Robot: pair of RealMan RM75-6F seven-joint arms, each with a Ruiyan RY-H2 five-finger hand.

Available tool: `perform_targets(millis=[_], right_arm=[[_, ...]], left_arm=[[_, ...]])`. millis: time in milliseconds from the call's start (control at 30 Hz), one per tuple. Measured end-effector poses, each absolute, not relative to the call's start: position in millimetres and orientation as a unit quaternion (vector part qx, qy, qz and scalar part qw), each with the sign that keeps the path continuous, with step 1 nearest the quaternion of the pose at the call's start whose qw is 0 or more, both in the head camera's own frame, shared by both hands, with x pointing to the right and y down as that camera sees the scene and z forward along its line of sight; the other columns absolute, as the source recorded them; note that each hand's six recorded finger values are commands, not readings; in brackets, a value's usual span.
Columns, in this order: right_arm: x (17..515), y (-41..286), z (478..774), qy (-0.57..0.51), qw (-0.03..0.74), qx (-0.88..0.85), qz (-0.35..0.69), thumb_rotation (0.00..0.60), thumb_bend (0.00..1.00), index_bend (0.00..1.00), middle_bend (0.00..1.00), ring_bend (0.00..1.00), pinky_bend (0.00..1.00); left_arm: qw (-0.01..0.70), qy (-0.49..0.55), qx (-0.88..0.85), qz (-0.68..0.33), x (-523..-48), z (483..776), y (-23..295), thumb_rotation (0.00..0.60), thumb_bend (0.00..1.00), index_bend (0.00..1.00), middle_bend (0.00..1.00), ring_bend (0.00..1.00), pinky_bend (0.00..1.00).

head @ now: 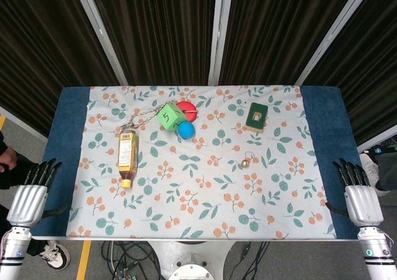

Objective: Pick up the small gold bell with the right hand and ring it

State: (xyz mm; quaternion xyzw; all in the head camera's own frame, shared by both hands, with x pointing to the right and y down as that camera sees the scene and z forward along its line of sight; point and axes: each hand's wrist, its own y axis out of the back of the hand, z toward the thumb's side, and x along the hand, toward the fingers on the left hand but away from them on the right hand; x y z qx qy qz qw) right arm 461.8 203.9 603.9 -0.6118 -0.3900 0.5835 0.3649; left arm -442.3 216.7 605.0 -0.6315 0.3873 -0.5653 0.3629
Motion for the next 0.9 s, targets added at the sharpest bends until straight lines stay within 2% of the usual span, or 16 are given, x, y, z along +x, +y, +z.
perform_targets(millis=[300, 400, 500, 900], right_arm=[[445.1, 190.5, 609.9, -0.381, 0.370, -0.627, 0.571, 0.600, 0.00, 0.00, 0.00, 0.00, 0.00], [432.3, 180.8, 608.0, -0.372, 0.386, -0.637, 0.554, 0.600, 0.00, 0.06, 0.00, 0.00, 0.00], [417.5, 168.0, 607.4, -0.353, 0.405, -0.645, 0.543, 0.600, 0.00, 0.12, 0.00, 0.00, 0.00], [331.6, 108.1, 634.7, -0.231, 0.444, -0.687, 0.527, 0.600, 0.00, 0.14, 0.00, 0.00, 0.00]], left_arm=[[0.357, 0.380, -0.639, -0.565, -439.4, 608.9, 215.5, 0.600, 0.00, 0.00, 0.00, 0.00, 0.01], [0.359, 0.379, -0.641, -0.563, -438.6, 608.2, 213.8, 0.600, 0.00, 0.00, 0.00, 0.00, 0.01], [0.359, 0.375, -0.642, -0.564, -438.1, 608.5, 214.6, 0.600, 0.00, 0.00, 0.00, 0.00, 0.01], [0.359, 0.360, -0.650, -0.565, -433.8, 615.1, 212.4, 0.600, 0.00, 0.00, 0.00, 0.00, 0.01]])
